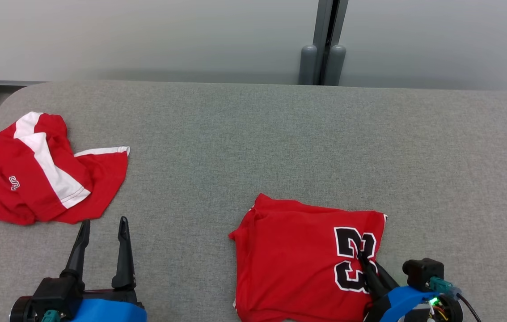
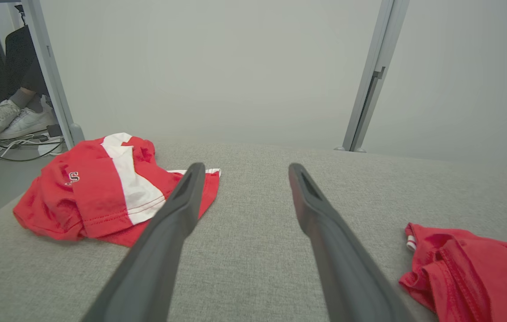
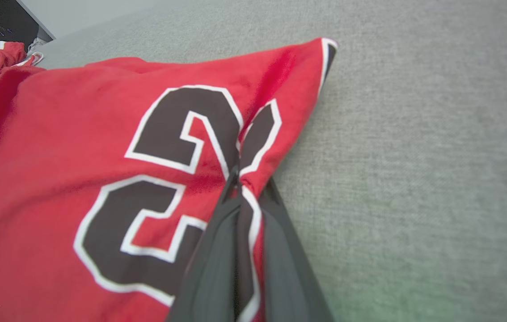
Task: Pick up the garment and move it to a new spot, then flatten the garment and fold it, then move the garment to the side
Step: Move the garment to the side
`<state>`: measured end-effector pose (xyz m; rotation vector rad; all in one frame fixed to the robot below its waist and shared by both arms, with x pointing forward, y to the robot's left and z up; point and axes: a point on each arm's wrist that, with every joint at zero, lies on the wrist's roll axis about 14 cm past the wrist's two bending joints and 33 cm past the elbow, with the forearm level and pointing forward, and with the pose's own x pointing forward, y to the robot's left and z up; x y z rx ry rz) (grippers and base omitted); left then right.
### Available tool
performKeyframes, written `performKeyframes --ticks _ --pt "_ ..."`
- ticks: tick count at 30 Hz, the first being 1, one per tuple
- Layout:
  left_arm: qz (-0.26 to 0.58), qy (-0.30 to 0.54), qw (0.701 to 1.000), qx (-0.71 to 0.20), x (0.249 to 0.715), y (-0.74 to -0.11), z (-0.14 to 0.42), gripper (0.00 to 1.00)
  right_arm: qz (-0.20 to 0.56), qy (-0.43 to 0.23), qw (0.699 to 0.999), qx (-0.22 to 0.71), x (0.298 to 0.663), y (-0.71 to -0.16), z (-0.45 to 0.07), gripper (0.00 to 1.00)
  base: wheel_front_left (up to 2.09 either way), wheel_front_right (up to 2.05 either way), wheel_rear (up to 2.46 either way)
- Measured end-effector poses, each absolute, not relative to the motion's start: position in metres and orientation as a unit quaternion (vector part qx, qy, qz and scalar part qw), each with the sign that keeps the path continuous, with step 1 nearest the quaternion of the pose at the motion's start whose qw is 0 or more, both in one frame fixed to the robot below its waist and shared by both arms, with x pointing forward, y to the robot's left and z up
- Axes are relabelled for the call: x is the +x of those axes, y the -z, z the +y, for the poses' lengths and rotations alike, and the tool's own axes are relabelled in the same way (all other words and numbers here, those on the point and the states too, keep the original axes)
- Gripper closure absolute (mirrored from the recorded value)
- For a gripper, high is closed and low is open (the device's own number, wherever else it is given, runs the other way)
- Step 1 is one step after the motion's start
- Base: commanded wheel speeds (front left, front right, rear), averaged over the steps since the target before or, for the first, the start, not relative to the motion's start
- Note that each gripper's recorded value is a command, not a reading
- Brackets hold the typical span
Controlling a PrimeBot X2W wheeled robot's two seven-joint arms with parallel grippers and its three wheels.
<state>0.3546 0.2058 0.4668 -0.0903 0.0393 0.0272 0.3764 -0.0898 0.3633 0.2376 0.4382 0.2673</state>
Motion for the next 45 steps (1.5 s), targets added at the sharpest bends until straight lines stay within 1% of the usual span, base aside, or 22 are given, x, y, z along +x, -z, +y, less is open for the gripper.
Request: performKeyframes --ticks 5,12,17,26,29,33,36,39,45 --pt "0.018 -0.008 0.999 -0.048 0.357 -0.468 0.202 0.00 0.189 -0.119 0.970 0.097 0.393 -0.377 -0.106 1.00 0.00 0.00 0.00" --pt "0.009 0.027 0.998 -0.053 0.374 -0.472 0.180 0.00 0.161 -0.069 0.982 0.066 0.407 -0.389 -0.162 1.00 0.00 0.00 0.00" --pt "0.006 0.071 0.996 -0.061 0.399 -0.471 0.150 0.00 0.159 -0.012 0.986 0.057 0.405 -0.388 -0.210 1.00 0.00 0.00 0.00" --pt "0.002 0.162 0.984 -0.072 0.447 -0.461 0.085 0.00 0.169 0.090 0.980 0.050 0.380 -0.382 -0.284 1.00 0.00 0.00 0.00" --pt "-0.002 0.182 0.981 -0.072 0.455 -0.461 0.071 0.00 0.169 0.105 0.979 0.048 0.373 -0.382 -0.294 1.00 0.00 0.00 0.00" --pt "-0.005 0.189 0.979 -0.070 0.459 -0.462 0.067 0.00 0.166 0.103 0.980 0.042 0.374 -0.385 -0.295 1.00 0.00 0.00 0.00" --pt "-0.010 0.187 0.980 -0.068 0.463 -0.464 0.070 0.00 0.151 0.086 0.985 0.024 0.392 -0.395 -0.293 1.00 0.00 0.00 0.00" --pt "-0.009 0.181 0.981 -0.065 0.466 -0.461 0.076 0.00 0.123 0.066 0.990 -0.006 0.424 -0.416 -0.295 1.00 0.00 0.00 0.00" --pt "-0.013 0.176 0.983 -0.060 0.478 -0.454 0.083 0.00 0.115 0.046 0.988 -0.090 0.483 -0.445 -0.325 1.00 0.00 0.00 0.00"
